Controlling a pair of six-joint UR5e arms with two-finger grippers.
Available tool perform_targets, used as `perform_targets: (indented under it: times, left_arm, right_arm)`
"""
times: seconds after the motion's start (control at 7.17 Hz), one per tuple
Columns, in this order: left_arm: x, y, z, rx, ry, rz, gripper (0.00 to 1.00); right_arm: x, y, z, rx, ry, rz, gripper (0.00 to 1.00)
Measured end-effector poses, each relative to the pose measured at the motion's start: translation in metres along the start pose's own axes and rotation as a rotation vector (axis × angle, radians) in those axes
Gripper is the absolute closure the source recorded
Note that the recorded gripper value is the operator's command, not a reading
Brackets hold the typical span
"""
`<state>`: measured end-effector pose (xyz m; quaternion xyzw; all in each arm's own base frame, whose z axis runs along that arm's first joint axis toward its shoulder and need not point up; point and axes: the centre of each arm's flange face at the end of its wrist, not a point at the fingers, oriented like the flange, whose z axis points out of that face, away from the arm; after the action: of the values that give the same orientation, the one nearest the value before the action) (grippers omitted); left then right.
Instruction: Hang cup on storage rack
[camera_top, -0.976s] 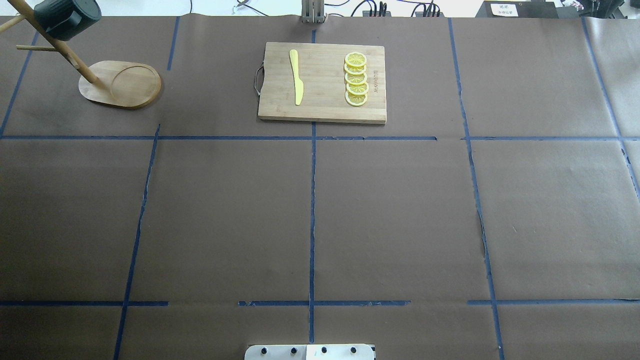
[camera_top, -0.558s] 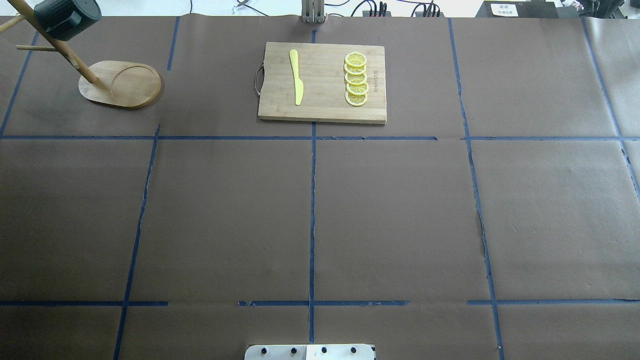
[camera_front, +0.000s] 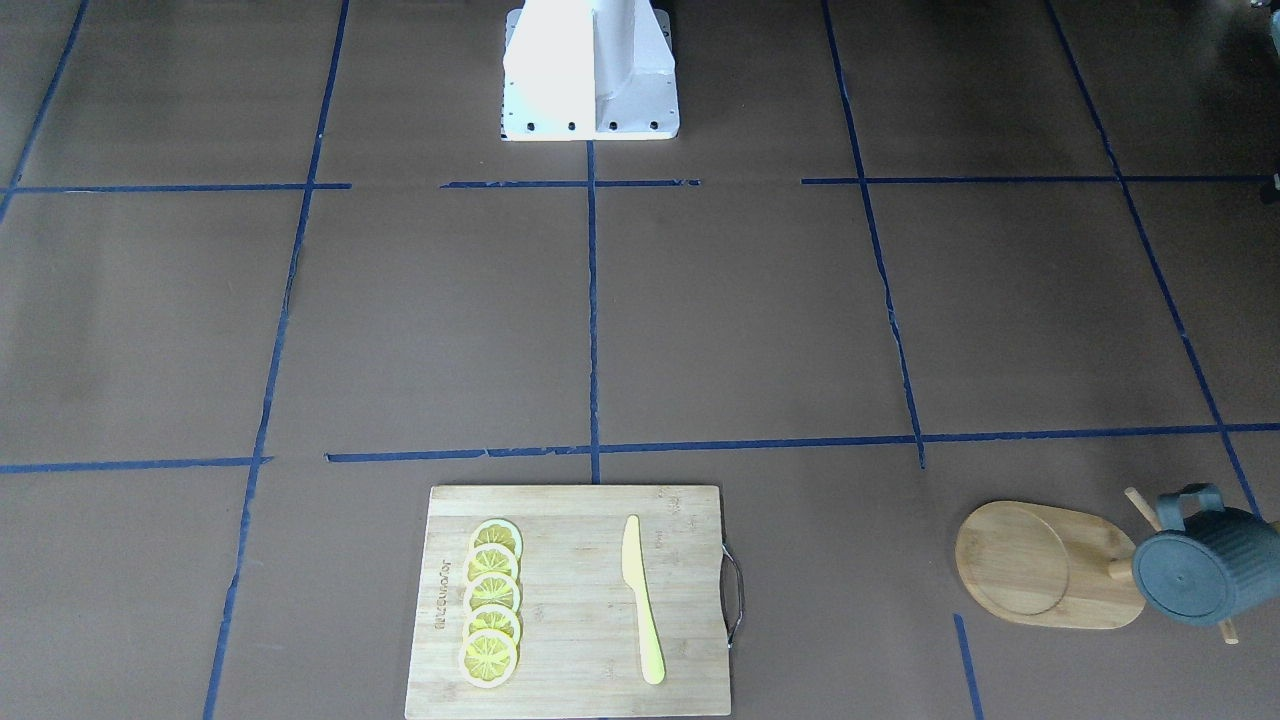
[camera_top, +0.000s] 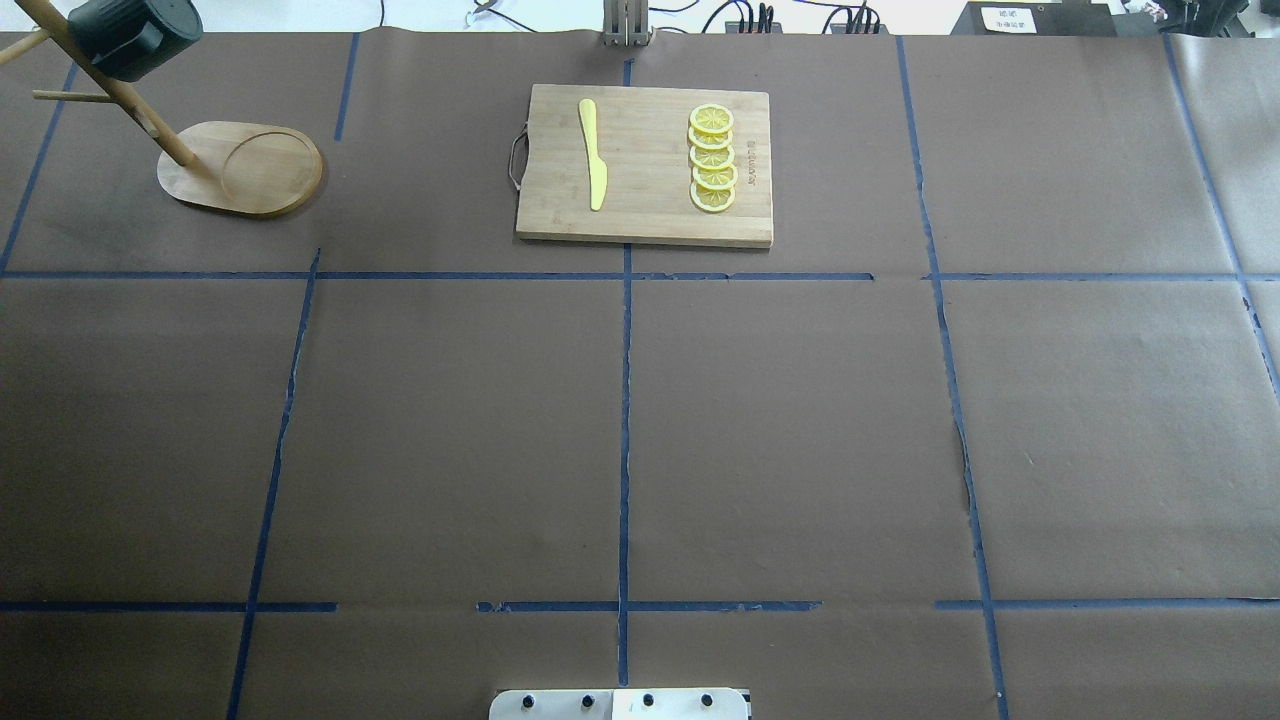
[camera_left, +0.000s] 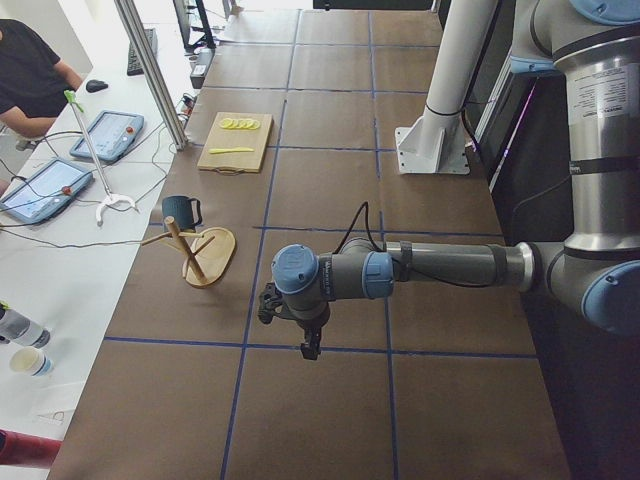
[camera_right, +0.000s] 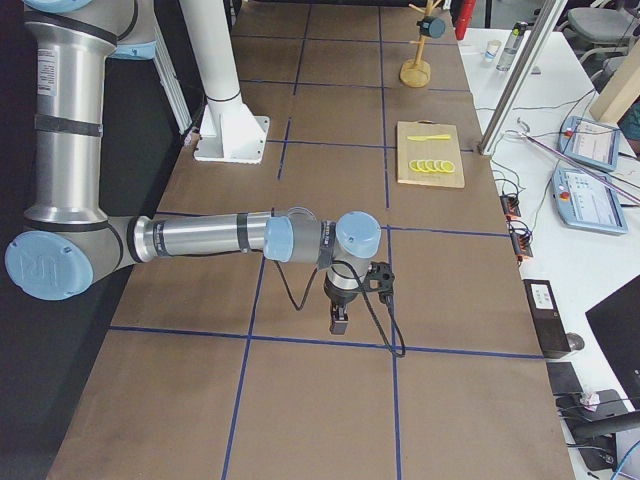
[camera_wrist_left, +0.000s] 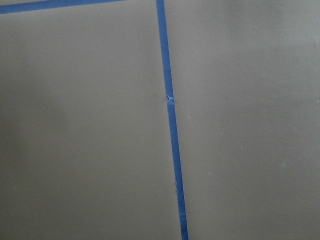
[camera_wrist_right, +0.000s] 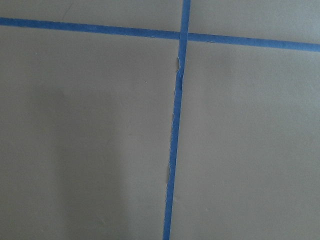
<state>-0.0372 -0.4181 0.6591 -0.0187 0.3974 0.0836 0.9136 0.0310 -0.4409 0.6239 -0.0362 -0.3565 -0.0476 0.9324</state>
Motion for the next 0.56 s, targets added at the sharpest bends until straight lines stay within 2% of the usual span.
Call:
perform_targets:
  times: [0.56]
  left_arm:
    - [0.0007, -0.0081, -0.0018, 0.006, 0.003, -0.037, 0.0]
  right_arm:
    - [0.0045, 0.0024, 0.0061, -0.009, -0.009, 0.022, 0.0]
